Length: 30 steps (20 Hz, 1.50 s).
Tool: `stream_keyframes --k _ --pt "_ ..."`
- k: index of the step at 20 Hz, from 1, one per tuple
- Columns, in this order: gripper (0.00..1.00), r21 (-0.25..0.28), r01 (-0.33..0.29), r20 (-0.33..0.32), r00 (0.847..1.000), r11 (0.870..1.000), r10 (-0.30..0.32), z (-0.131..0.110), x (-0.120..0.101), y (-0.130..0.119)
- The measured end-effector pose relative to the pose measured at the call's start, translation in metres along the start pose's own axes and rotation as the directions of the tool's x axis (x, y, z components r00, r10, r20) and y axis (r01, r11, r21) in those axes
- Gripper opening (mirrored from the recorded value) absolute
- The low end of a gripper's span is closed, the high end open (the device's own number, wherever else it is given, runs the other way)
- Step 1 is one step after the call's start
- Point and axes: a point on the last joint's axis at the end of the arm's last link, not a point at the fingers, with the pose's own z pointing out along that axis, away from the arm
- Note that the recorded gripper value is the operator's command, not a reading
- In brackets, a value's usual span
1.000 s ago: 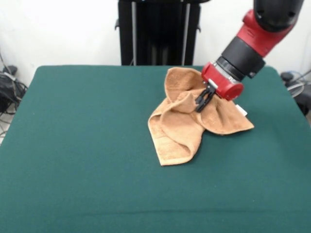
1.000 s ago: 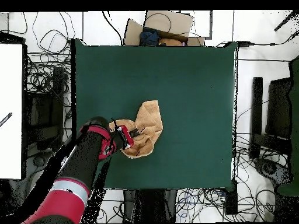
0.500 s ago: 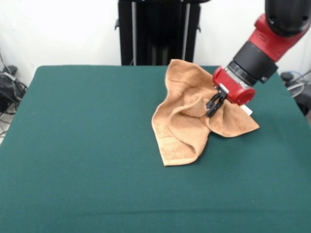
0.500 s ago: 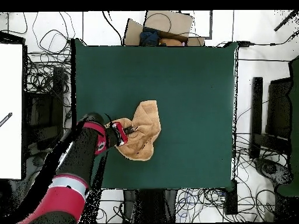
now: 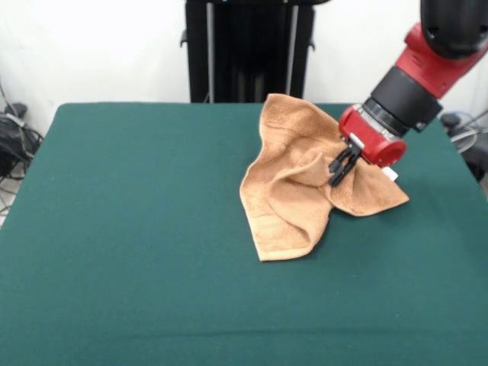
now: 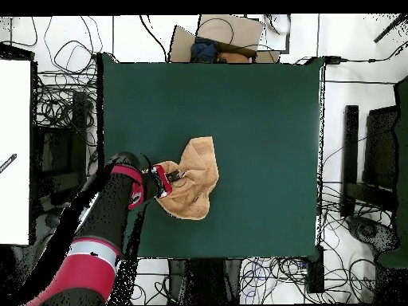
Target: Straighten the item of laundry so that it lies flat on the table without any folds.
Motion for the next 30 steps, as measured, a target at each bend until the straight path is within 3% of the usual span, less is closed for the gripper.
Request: stream_keyframes --k 30 --pt "0.0 -0.003 0.002 -0.013 1.0 1.0 -0.002 -0.0024 0.0074 0.0038"
